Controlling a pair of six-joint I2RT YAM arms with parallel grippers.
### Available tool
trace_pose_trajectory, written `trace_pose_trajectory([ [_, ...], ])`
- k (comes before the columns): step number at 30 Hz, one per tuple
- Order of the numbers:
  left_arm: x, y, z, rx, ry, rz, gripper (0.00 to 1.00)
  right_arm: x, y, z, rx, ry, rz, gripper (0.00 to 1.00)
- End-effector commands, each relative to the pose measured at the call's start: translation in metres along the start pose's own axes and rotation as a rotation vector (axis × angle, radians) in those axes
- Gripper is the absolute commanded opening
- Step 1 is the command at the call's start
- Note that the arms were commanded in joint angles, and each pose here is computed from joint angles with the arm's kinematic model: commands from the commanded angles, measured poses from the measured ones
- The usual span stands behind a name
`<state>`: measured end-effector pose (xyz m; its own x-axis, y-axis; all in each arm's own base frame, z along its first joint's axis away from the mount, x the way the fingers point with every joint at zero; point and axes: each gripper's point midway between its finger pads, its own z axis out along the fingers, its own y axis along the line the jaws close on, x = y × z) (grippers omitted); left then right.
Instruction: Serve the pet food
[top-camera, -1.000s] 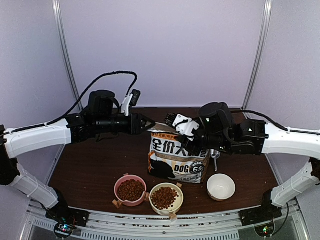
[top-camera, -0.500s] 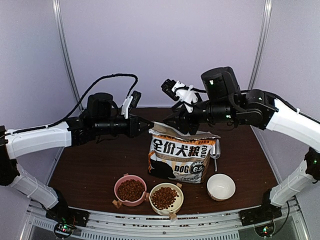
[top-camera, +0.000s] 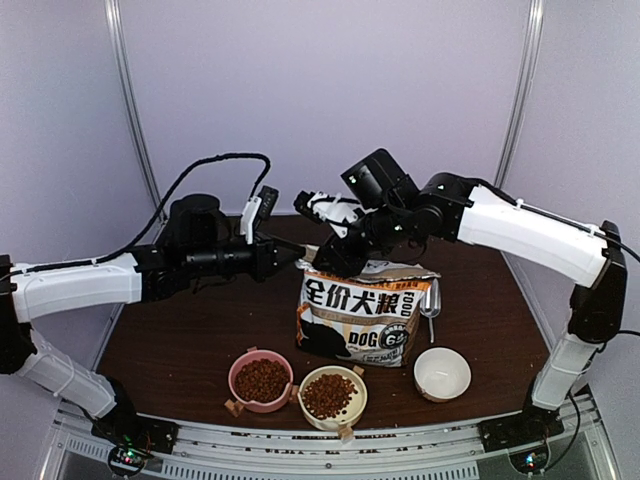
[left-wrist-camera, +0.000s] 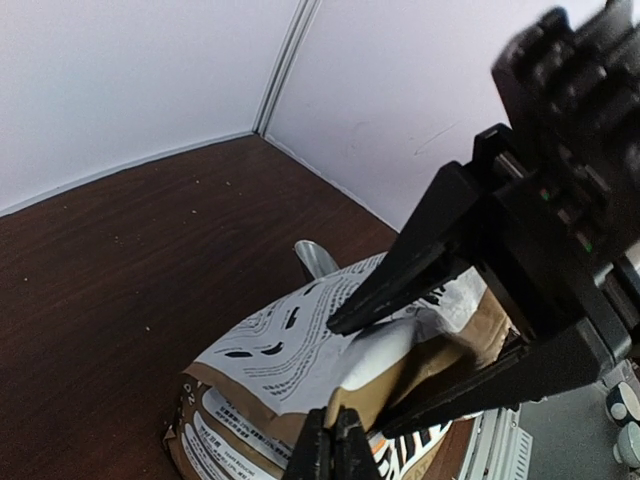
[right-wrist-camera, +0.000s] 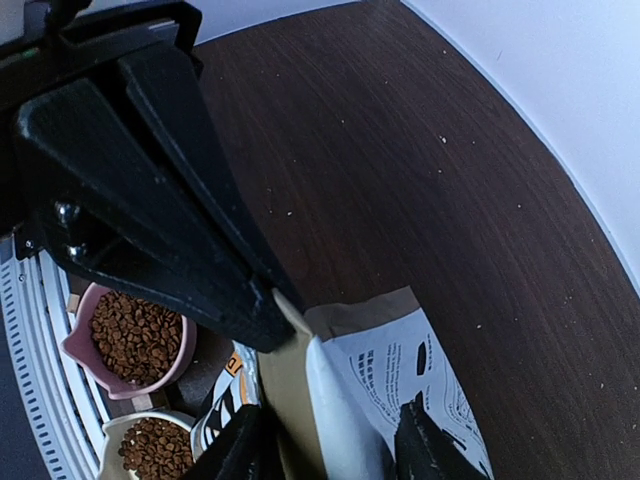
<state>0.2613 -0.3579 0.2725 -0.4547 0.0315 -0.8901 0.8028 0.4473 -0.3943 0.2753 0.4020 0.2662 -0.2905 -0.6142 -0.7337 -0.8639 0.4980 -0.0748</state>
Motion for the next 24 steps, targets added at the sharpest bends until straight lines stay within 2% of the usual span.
trace_pose_trajectory([
  [1, -0.006, -0.024, -0.008, 0.098, -0.044, 0.053, 0.00, -0.009, -0.005, 0.000, -0.046, 0.012, -0.008, 0.40],
  [5, -0.011, -0.020, -0.013, 0.063, -0.080, 0.058, 0.00, 0.011, 0.007, 0.004, -0.128, 0.114, -0.042, 0.30],
  [8, -0.016, -0.015, -0.019, 0.030, -0.125, 0.057, 0.00, 0.033, 0.006, 0.004, -0.123, 0.196, -0.050, 0.23],
  [17, -0.022, -0.006, -0.028, -0.029, -0.191, 0.054, 0.00, 0.086, -0.025, -0.019, -0.025, 0.322, 0.016, 0.22],
  [24, -0.025, -0.005, -0.032, -0.042, -0.215, 0.059, 0.00, 0.128, -0.035, -0.020, 0.028, 0.441, 0.030, 0.27],
])
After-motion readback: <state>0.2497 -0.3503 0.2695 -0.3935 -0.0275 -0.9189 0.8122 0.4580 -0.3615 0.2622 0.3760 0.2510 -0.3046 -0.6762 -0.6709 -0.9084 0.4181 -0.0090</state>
